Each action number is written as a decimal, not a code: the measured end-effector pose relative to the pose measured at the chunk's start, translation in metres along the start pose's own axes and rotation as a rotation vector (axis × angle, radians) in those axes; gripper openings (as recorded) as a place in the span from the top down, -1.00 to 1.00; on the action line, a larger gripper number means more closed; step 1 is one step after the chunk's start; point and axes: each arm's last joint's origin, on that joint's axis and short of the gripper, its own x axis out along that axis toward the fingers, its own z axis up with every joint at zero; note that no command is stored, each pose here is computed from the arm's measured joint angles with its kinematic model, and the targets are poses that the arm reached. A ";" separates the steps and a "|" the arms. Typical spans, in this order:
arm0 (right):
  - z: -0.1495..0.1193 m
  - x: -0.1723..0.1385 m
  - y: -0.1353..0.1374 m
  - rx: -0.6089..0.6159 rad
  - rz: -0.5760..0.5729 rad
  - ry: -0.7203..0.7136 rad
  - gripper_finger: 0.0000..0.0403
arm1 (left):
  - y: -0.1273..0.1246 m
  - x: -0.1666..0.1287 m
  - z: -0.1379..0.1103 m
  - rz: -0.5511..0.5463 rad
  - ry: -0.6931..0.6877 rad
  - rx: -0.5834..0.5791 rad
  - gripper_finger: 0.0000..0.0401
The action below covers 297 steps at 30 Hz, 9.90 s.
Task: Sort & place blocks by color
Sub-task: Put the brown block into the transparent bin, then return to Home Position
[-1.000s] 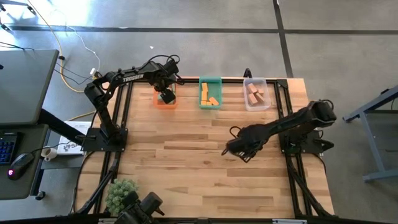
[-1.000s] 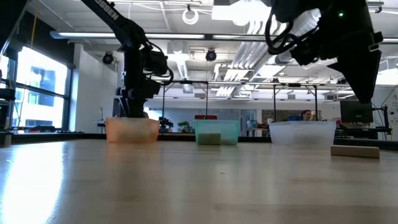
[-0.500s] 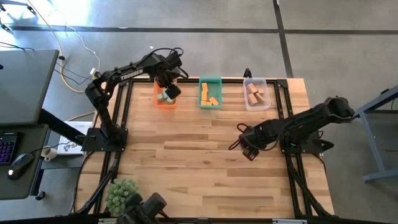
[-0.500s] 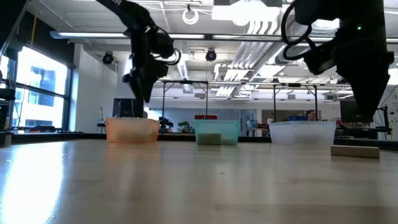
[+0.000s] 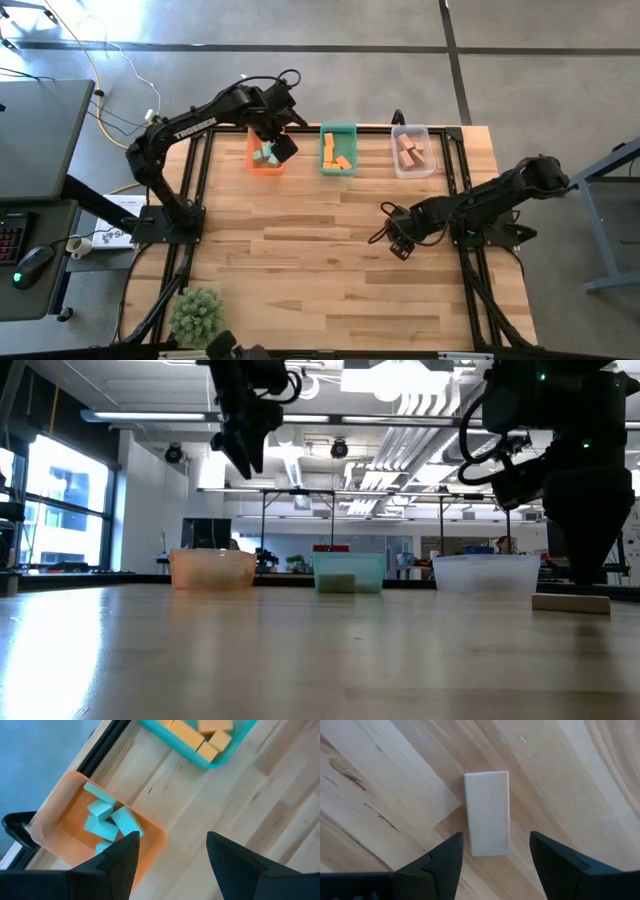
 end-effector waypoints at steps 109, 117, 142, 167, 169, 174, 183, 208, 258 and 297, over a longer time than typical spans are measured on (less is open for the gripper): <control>0.139 -0.018 -0.202 0.706 -0.203 -0.045 0.42 | -0.051 -0.084 -0.108 -0.175 -0.353 0.097 -0.09; 0.139 -0.018 -0.201 0.697 -0.182 -0.038 0.23 | -0.052 -0.109 -0.128 -0.232 -0.435 0.111 -0.09; 0.156 -0.141 -0.153 0.560 -0.204 -0.336 0.04 | -0.041 -0.103 -0.218 -0.525 -0.864 0.100 -0.09; 0.112 -0.237 -0.055 -0.015 0.116 -0.887 0.04 | -0.034 0.026 -0.280 -0.612 -1.024 0.089 -0.09; 0.110 -0.236 -0.051 -0.031 0.128 -0.885 0.04 | -0.034 0.033 -0.280 -0.589 -1.030 0.110 -0.09; 0.102 -0.238 -0.040 -0.086 0.162 -0.883 0.04 | -0.033 0.049 -0.281 -0.519 -1.007 0.128 -0.09; 0.056 -0.233 -0.058 -0.038 0.155 -1.006 0.04 | -0.032 0.070 -0.283 -0.574 -0.967 0.108 -0.02; -0.040 -0.096 -0.112 0.072 0.504 -1.285 0.05 | -0.019 0.082 -0.277 -0.511 -0.998 -0.106 0.03; -0.039 -0.015 -0.112 0.102 0.535 -1.173 0.05 | -0.019 0.081 -0.277 -0.506 -1.000 -0.101 0.03; -0.039 -0.015 -0.112 0.102 0.535 -1.172 0.05 | -0.019 0.081 -0.277 -0.507 -1.001 -0.101 0.03</control>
